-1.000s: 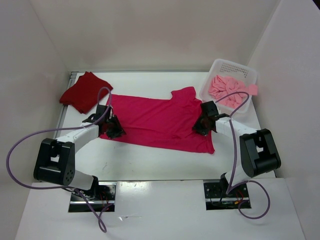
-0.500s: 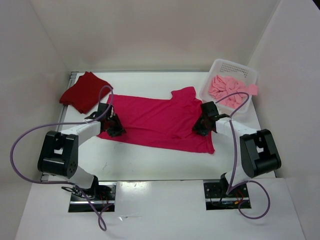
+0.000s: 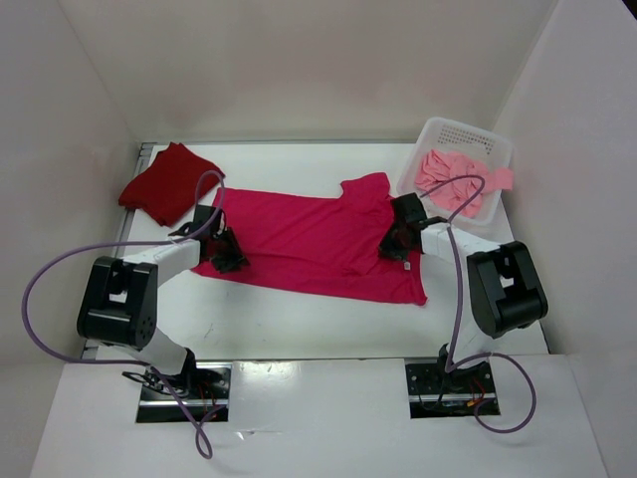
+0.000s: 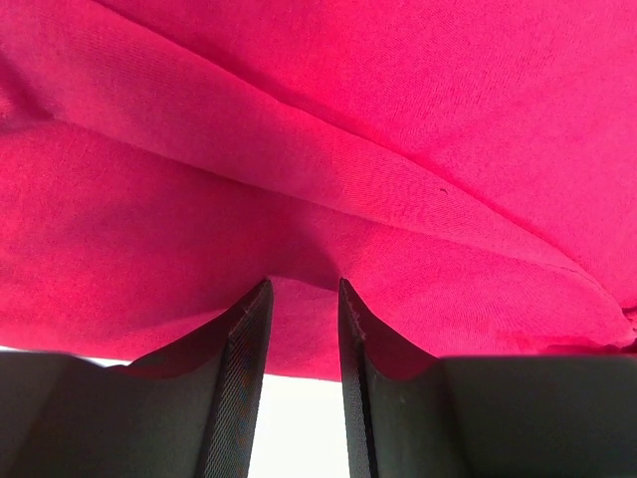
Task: Fold and stack the t-shirts
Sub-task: Fold the flattened tshirt in 1/3 of the way
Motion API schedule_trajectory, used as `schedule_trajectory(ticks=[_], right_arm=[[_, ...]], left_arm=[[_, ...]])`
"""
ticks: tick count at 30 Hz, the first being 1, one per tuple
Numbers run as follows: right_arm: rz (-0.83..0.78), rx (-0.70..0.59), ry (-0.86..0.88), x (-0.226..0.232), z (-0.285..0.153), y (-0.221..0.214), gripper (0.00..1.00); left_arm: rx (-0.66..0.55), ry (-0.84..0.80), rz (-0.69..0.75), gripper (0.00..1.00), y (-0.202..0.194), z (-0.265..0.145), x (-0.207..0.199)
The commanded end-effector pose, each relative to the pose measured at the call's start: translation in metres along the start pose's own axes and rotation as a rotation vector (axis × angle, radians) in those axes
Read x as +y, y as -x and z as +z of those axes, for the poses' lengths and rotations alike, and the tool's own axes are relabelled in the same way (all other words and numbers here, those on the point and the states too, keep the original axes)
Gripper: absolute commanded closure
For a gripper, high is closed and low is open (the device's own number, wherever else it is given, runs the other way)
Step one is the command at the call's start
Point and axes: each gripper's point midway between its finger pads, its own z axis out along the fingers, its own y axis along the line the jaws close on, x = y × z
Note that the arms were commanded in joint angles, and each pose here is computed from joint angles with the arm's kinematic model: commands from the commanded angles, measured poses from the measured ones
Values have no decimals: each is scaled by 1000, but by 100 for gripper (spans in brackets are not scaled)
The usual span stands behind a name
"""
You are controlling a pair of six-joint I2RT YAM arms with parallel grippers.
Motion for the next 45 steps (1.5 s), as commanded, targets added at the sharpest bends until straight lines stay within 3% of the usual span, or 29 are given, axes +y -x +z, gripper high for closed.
schedule_trajectory(ticks=[1, 5, 18, 21, 22, 23, 26, 30, 32, 35, 36, 37, 41, 45], right_arm=[[-9, -86, 69, 29, -18, 27, 99], [-18, -140, 115, 46, -36, 44, 99], [-52, -185, 133, 85, -21, 83, 98], [-65, -168, 113, 84, -5, 82, 90], [-65, -159, 103, 82, 0, 80, 76], [-66, -152, 109, 83, 0, 79, 70], [-74, -165, 121, 84, -8, 81, 62], [-84, -180, 152, 84, -32, 78, 63], [-89, -150, 178, 77, -41, 64, 76], [-101, -109, 175, 57, -45, 39, 91], [-102, -84, 167, 45, -43, 26, 91], [-102, -99, 182, 43, -52, 25, 91], [-102, -78, 160, 23, -51, 8, 90], [-84, -64, 184, 21, -57, 0, 87]], left_arm=[[-26, 11, 26, 60, 12, 1, 0], [-30, 41, -11, 60, 15, 1, 13], [-21, 52, -22, 60, 8, -4, 20], [-30, 46, -20, 60, 9, -6, 18], [-38, 41, -18, 60, 11, -9, 17], [-38, 40, -18, 60, 11, -9, 17], [-67, 21, -13, 60, 16, -19, 11], [-128, -33, -28, 60, 28, -42, -5], [-160, -56, -22, 58, 40, -49, -14], [-203, -12, -3, 45, 69, -48, -14], [-210, 4, 8, 37, 76, -46, -11], [-213, 34, -16, 35, 87, -39, -2], [-188, 124, -64, 36, 102, -21, 32], [-141, 144, -111, 51, 85, -20, 54]])
